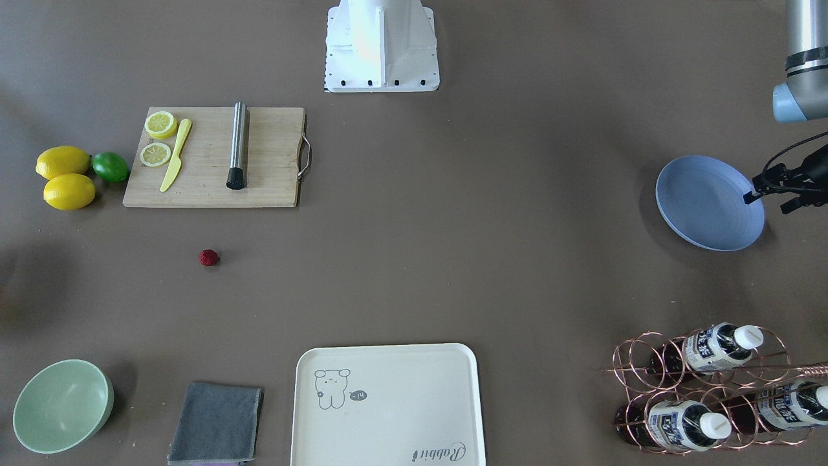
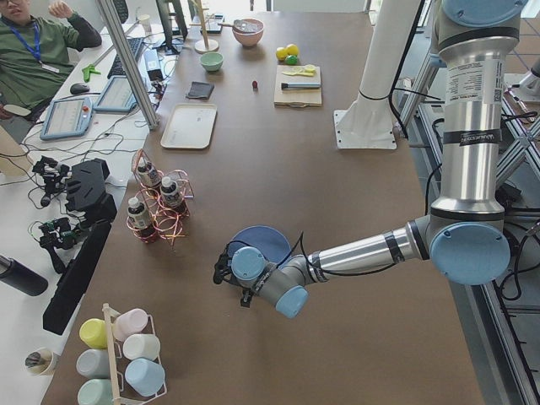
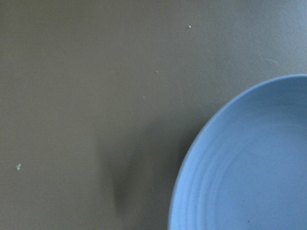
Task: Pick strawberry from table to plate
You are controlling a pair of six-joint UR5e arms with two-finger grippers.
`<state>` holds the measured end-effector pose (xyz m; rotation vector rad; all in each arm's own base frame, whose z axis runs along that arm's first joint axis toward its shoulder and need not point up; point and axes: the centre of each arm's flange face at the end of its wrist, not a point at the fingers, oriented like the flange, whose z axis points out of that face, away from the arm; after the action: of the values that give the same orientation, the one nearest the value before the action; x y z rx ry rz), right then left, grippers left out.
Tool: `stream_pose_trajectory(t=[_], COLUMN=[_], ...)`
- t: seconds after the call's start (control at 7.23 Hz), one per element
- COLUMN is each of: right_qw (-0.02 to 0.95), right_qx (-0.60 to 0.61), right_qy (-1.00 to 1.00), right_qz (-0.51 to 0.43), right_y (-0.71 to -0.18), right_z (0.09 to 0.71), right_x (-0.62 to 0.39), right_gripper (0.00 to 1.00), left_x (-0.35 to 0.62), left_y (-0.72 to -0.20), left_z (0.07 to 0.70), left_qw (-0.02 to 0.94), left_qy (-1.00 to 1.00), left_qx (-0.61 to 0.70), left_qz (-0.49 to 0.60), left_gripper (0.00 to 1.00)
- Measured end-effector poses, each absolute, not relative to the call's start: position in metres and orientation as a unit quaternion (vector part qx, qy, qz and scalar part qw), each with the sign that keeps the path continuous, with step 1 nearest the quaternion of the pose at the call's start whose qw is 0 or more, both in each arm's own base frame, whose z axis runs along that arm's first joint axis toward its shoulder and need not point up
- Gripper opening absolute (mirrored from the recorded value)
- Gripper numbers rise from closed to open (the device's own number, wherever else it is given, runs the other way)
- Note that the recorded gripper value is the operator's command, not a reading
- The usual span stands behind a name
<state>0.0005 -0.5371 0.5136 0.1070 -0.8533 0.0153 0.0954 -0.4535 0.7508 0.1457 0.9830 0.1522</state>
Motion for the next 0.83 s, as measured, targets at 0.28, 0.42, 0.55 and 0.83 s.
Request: stream_pose_trajectory(t=[0.28,0.42,0.55,0.83], right_qw=[0.909,0.909,0.909,0.909], right_qx=[0.055,0.056,0.057,0.058], right_qy=[-0.414,-0.413,-0.413,-0.412], right_qz=[0.006,0.006,0.005,0.006], right_y=[-0.5389,-0.5391,-0.5392,-0.5375], right_z=[0.5108,0.5101,0.5094,0.5079], right_x=[0.0005,0.0006,0.0007,0.0015], right_gripper=[1.00,1.00,1.00,1.00], left_x=[0.1106,0.1130,0.1130,0.1072], left_y=[-0.4499,-0.4477,-0.4465,-0.4466], left_z=[0.7533,0.7549,0.7554,0.7536], left_qw=[0.876,0.875,0.875,0.872], left_qy=[0.472,0.472,0.473,0.479], left_qx=[0.059,0.056,0.055,0.054], left_qz=[0.085,0.088,0.089,0.084], left_gripper=[0.00,0.00,0.00,0.00])
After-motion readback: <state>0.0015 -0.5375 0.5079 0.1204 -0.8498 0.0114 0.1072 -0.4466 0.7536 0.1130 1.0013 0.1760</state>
